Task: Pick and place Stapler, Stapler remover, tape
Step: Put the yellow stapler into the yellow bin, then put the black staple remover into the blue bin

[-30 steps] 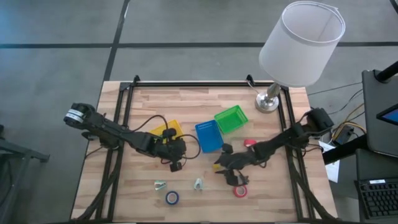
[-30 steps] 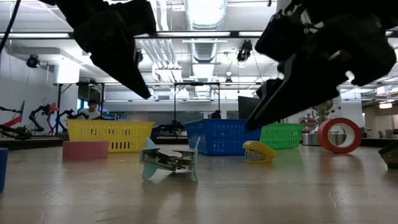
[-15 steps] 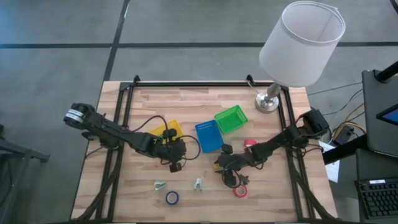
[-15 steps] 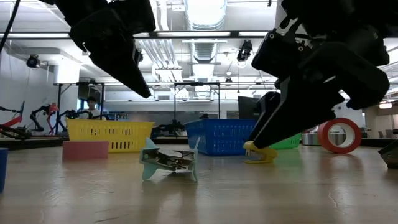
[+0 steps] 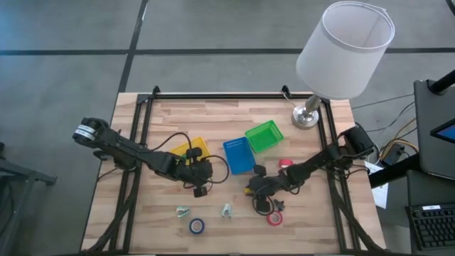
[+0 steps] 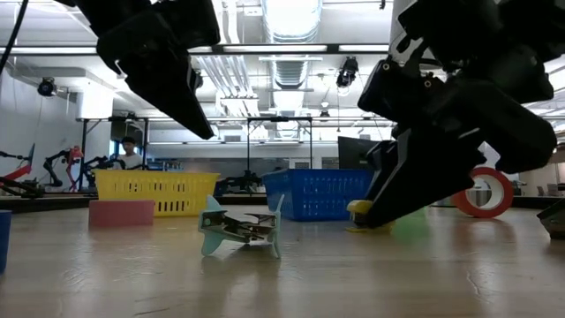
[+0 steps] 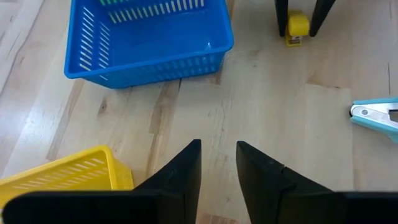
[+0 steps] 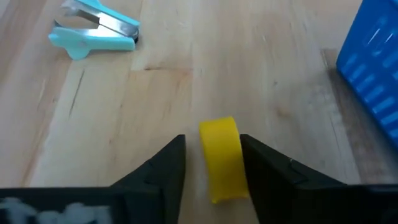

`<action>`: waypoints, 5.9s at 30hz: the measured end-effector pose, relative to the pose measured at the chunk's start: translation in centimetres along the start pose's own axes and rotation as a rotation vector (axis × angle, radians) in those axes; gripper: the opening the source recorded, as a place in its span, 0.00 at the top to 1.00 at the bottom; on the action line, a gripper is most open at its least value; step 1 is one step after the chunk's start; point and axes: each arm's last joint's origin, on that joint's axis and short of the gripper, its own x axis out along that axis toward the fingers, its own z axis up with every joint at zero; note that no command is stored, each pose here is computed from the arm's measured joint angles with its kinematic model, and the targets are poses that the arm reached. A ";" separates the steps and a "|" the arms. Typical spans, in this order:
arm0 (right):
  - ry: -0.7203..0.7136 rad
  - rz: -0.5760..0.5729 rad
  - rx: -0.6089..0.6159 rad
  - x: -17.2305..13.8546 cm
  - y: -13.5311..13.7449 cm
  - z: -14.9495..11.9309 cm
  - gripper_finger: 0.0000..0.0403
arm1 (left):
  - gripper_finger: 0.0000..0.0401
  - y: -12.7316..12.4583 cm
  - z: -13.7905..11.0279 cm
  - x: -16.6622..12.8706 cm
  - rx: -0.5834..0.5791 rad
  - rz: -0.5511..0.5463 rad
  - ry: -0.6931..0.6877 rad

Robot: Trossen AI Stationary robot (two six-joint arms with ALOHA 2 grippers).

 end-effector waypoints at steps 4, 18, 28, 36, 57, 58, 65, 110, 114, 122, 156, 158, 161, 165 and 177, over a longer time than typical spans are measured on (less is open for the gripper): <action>0.011 -0.006 0.054 0.1 -0.1 -0.2 0.77 | 0.75 -0.1 0.0 0.0 0.003 -0.003 -0.001; -0.059 0.040 0.022 0.1 1.1 2.7 0.80 | 0.75 -0.5 0.2 -0.1 -0.007 -0.023 -0.032; -0.164 0.085 -0.018 -0.2 2.4 6.5 0.81 | 0.76 -1.6 -0.6 0.3 -0.028 -0.096 -0.131; -0.202 0.081 -0.074 -0.5 2.7 8.6 0.82 | 0.76 -2.4 -2.7 1.1 -0.048 -0.193 -0.229; -0.264 0.010 -0.062 1.3 0.1 12.6 0.79 | 0.59 -2.2 -4.2 1.5 0.005 -0.225 -0.445; -0.268 0.009 -0.061 1.3 0.1 12.8 0.79 | 0.59 -2.2 -4.2 1.5 0.007 -0.223 -0.445; -0.274 -0.002 -0.047 1.4 -0.6 13.2 0.82 | 0.59 -2.1 -4.2 1.5 0.014 -0.191 -0.451; -0.192 -0.039 -0.123 -0.4 -0.9 13.4 0.55 | 0.81 -1.8 -4.4 1.6 -0.018 -0.139 -0.437; -0.176 -0.040 -0.126 -1.6 -0.8 13.8 0.55 | 0.82 -1.3 -4.6 1.3 -0.026 -0.053 -0.417; -0.211 -0.029 -0.125 -3.5 -0.6 14.7 0.55 | 0.81 1.4 -5.8 -0.7 -0.120 0.150 -0.252; -0.164 -0.031 -0.090 -2.9 -0.7 14.0 0.55 | 0.70 6.5 -9.9 0.7 -0.304 0.124 0.086; -0.165 -0.031 -0.090 -2.9 -0.7 14.0 0.55 | 0.68 6.6 -9.9 0.8 -0.305 0.129 0.091; -0.164 -0.031 -0.090 -2.9 -0.7 14.0 0.55 | 0.65 6.6 -9.9 0.8 -0.305 0.135 0.088; -0.154 -0.020 -0.081 -2.9 -0.7 13.9 0.55 | 0.64 6.7 -9.7 0.5 -0.285 0.130 0.074; -0.064 0.107 -0.054 -2.6 1.1 11.7 0.55 | 0.67 6.7 -5.8 -2.1 -0.248 0.134 -0.157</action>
